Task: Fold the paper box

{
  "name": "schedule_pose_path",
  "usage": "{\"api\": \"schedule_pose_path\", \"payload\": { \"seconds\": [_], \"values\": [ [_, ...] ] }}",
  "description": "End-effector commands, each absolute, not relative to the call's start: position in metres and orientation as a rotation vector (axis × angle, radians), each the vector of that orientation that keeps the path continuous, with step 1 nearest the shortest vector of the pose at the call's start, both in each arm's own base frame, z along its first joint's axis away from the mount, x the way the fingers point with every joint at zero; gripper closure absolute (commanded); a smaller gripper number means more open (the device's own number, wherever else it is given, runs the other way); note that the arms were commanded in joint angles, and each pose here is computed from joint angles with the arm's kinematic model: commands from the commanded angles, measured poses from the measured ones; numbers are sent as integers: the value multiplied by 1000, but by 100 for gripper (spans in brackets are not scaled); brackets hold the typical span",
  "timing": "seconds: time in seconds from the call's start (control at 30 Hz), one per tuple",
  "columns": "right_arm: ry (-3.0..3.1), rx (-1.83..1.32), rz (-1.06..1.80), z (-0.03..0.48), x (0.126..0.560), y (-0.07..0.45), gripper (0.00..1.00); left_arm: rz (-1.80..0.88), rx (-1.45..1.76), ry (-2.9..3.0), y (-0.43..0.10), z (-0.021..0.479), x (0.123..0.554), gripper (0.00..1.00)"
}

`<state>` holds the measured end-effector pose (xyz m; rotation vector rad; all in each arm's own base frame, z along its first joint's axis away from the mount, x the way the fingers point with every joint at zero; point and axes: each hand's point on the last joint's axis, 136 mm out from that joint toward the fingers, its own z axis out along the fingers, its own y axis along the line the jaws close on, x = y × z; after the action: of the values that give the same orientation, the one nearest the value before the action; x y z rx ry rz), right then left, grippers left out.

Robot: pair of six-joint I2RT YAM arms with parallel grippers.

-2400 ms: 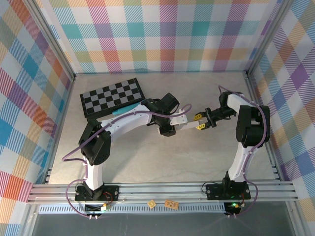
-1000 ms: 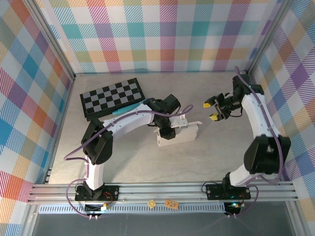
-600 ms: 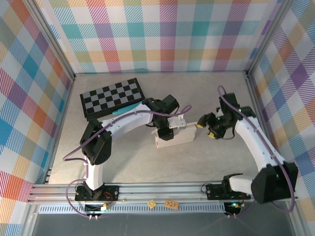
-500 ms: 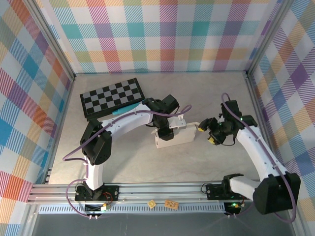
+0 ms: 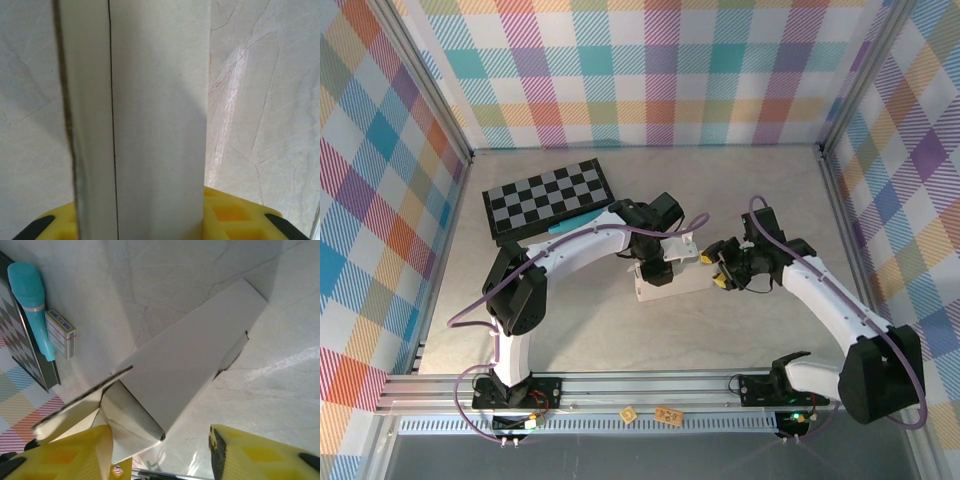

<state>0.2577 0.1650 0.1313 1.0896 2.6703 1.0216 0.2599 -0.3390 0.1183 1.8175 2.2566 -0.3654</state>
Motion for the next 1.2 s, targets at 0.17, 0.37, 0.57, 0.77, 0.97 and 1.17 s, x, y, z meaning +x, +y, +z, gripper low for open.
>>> {"api": "schedule_pose_path", "payload": {
  "seconds": [0.17,0.37,0.57,0.77,0.97,1.17],
  "values": [
    [2748,1149,891,112,244,156,60,-307,1839,2324,-328,111,257,66],
    [2830,1080,829,121,242,155,57,-293,1830,2319,-331,111,260,64],
    [2702,682,844,186,266,154,47,-279,1839,2316,-329,112,259,68],
    [2483,105,498,242,281,119,52,-269,1842,2310,-327,112,259,69],
    [2455,-329,331,214,276,115,58,-275,1865,2303,-326,109,257,69],
    [2496,-653,404,191,260,134,76,-273,1899,2295,-323,104,254,69]
  ]
}}
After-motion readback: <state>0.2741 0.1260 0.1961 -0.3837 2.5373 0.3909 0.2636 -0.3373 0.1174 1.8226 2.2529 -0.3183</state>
